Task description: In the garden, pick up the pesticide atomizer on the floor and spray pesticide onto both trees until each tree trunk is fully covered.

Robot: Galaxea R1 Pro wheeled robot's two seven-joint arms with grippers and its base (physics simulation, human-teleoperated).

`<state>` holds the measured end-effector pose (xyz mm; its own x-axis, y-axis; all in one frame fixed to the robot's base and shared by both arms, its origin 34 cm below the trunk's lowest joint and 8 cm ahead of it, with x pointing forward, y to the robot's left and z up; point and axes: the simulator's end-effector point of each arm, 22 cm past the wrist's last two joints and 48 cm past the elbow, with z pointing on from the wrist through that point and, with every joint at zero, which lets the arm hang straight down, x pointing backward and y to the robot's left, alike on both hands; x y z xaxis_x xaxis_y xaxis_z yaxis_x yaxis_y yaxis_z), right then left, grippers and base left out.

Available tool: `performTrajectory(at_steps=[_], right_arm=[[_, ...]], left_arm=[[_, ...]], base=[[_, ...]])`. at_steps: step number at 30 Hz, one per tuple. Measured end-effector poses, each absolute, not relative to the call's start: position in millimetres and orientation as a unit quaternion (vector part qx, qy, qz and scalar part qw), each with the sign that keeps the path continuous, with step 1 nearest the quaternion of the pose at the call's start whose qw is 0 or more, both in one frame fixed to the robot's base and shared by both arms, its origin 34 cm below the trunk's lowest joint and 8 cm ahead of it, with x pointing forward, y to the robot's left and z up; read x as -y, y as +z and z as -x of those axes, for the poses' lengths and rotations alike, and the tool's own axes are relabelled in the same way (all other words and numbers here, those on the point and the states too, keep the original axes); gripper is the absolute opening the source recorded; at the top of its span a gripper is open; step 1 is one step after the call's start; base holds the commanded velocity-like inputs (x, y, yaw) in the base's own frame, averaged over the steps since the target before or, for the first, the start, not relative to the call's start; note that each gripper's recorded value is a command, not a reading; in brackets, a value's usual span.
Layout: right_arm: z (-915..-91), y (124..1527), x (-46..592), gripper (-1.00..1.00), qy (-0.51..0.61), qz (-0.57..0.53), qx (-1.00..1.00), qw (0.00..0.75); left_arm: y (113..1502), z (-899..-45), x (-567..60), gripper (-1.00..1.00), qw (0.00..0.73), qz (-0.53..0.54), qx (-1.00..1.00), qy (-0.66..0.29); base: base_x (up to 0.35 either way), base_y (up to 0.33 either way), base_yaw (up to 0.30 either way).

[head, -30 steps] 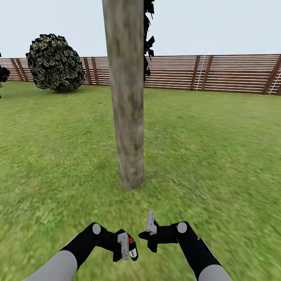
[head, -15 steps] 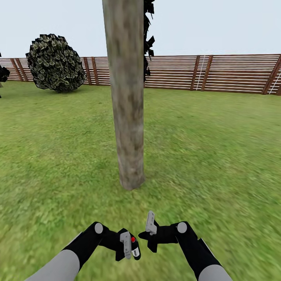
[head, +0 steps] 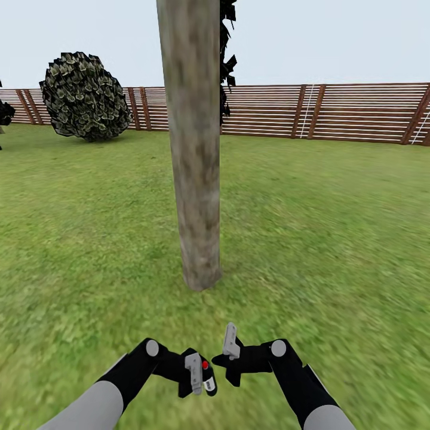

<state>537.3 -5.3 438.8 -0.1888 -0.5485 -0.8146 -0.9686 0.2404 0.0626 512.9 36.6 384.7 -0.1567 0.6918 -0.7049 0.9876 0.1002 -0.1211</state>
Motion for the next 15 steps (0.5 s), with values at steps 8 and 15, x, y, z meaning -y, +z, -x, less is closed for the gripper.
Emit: performTrajectory(at_steps=[8, 15], right_arm=[[-537.3, 438.8, 5.3, -1.00, 0.305, 0.536, -0.708, 0.344], [-537.3, 438.7, 5.3, -1.00, 0.305, 0.536, -0.708, 0.345]], left_arm=[[385.9, -513.2, -33.6, -1.00, 0.249, -0.601, -0.698, -0.300], [386.0, -513.2, -33.5, -1.00, 0.249, -0.601, -0.698, -0.300]], base=[[0.000, 0.000, 0.000], [0.000, 0.000, 0.000]])
